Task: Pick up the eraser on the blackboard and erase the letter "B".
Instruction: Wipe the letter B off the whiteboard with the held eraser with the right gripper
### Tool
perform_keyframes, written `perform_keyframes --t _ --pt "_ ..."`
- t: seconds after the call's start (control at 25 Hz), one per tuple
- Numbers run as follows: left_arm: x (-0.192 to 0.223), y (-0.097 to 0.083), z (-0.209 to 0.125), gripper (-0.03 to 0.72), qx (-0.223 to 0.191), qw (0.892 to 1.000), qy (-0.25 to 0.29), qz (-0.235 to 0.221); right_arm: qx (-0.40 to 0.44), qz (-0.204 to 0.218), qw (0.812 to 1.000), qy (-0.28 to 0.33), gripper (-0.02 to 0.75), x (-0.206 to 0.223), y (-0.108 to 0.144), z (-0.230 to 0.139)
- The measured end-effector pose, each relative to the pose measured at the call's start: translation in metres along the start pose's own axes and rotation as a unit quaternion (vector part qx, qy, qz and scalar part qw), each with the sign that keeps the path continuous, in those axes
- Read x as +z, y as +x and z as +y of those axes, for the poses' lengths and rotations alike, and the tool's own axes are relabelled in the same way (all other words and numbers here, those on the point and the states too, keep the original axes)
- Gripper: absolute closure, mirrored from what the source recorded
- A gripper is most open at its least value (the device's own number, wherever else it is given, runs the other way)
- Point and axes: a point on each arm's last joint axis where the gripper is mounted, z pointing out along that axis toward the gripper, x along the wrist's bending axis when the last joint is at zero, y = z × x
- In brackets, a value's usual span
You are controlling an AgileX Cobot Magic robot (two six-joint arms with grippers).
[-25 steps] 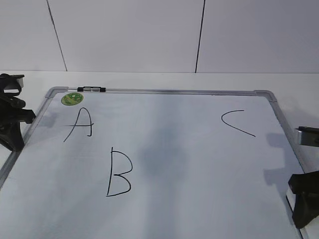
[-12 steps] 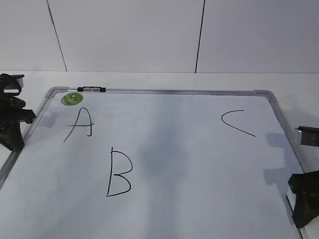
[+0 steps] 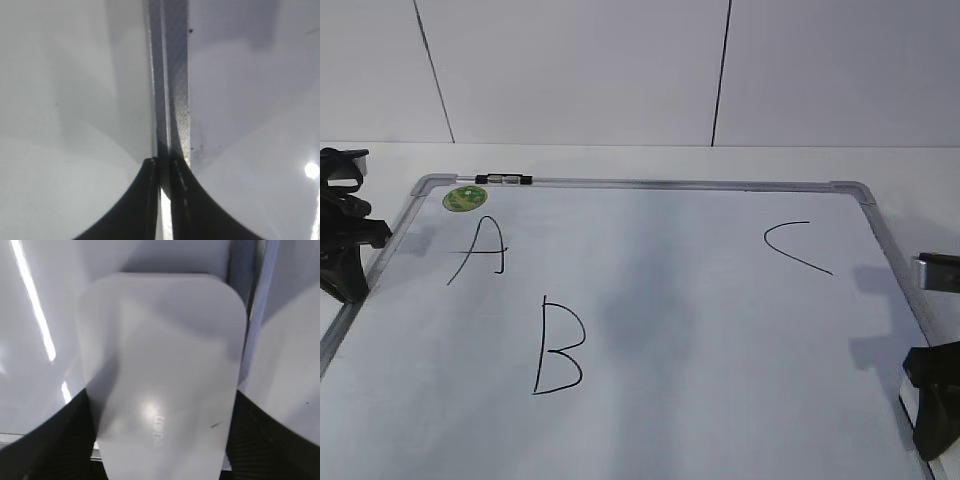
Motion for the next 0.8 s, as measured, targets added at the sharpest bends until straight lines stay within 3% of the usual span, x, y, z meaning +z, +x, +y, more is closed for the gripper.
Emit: perform_keyframes --t 0.4,0.8 --pt "0.000 0.000 0.000 0.667 0.000 1.000 0.000 0.000 -0.020 0.012 0.999 -0.049 0.178 -0.040 0.014 0.021" --pt "0.000 0.000 0.000 0.667 0.000 1.000 0.000 0.000 -0.146 0.009 0.983 -0.108 0.178 -0.057 0.127 0.042"
